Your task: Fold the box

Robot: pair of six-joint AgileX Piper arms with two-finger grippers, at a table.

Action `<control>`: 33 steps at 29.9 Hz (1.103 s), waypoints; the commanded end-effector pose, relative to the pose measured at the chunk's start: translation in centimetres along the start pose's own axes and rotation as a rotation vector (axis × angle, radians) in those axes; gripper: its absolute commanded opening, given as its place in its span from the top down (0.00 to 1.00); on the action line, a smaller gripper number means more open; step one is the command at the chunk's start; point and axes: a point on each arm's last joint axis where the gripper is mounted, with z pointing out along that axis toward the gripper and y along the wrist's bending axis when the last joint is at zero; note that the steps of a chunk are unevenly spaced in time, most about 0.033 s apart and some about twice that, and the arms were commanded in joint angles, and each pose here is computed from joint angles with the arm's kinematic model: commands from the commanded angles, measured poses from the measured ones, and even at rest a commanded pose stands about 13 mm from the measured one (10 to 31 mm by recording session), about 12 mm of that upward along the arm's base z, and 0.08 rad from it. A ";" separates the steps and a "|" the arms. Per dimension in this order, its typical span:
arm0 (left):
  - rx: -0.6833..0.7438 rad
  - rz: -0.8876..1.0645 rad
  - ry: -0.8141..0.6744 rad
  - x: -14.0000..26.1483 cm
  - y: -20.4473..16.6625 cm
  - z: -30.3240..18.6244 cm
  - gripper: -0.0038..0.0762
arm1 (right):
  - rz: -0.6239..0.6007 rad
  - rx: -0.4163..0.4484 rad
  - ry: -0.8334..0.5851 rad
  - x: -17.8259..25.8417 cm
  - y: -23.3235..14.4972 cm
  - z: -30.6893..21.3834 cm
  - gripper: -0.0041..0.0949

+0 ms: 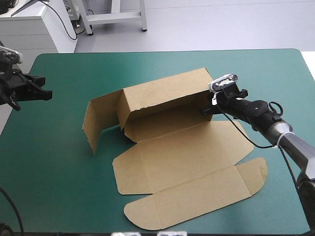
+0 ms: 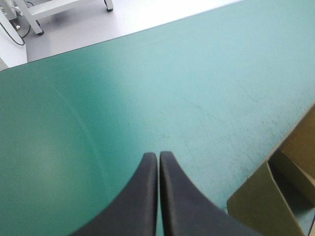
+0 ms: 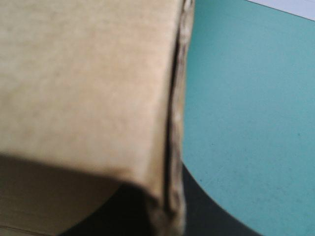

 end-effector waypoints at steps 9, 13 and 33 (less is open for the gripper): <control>0.037 -0.246 -0.080 0.8 2.3 -0.3 0.96 | 0.076 0.011 0.182 -7.5 -1.3 -4.6 0.97; 0.101 -0.366 0.018 2.8 3.1 1.9 0.96 | 0.160 0.003 0.216 -9.9 -1.2 -6.6 0.97; 0.120 -0.566 -0.028 4.7 4.5 3.0 0.96 | 0.341 -0.009 0.516 -9.0 -0.5 -8.8 0.96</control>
